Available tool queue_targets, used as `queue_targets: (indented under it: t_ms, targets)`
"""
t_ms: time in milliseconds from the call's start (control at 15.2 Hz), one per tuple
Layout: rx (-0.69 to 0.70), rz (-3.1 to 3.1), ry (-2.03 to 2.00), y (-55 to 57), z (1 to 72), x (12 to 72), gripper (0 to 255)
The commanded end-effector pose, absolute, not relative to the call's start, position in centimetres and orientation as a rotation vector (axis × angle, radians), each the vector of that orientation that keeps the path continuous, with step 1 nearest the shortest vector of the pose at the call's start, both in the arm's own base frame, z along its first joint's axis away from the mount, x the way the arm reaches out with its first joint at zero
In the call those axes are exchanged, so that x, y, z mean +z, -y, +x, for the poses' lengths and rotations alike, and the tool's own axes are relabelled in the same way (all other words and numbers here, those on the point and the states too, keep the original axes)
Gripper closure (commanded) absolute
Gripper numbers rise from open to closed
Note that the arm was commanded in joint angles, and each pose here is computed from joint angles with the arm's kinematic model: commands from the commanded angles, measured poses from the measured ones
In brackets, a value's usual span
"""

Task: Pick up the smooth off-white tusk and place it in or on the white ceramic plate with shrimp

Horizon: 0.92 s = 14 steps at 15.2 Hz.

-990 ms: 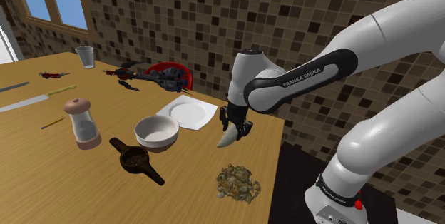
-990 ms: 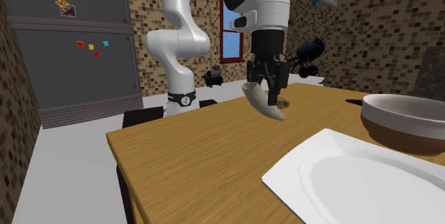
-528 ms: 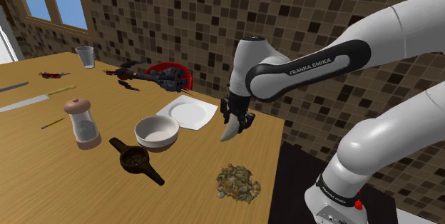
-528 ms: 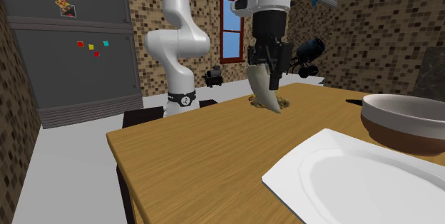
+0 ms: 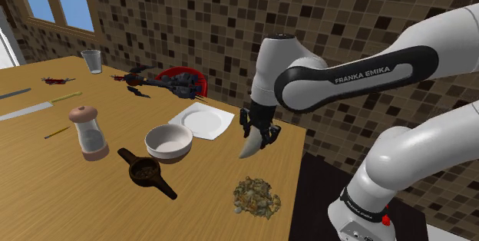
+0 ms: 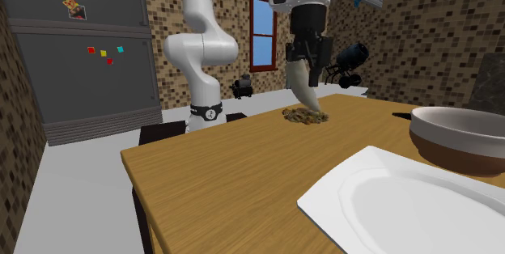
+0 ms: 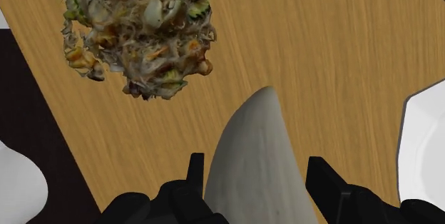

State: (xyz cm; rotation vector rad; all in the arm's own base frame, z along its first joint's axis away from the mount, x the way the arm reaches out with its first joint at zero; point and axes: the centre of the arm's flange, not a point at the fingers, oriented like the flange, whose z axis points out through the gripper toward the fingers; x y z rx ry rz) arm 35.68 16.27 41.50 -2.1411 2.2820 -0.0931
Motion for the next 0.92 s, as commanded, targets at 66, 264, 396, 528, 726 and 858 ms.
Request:
queue_targets:
  t_ms: [66,264,396,528,726,858]
  targets:
    - [-0.093,-2.140,-2.283,-19.0,32.9,41.8,255]
    - [-0.093,-2.140,-2.283,-21.8,30.2,42.1,255]
    - [-0.093,-2.140,-2.283,-23.7,28.3,42.3,255]
    - [-0.093,-2.140,-2.283,-25.7,26.4,42.6,255]
    - [-0.093,-2.140,-2.283,-25.7,26.4,41.0,255]
    - [-0.093,-2.140,-2.283,-25.7,26.4,39.9,255]
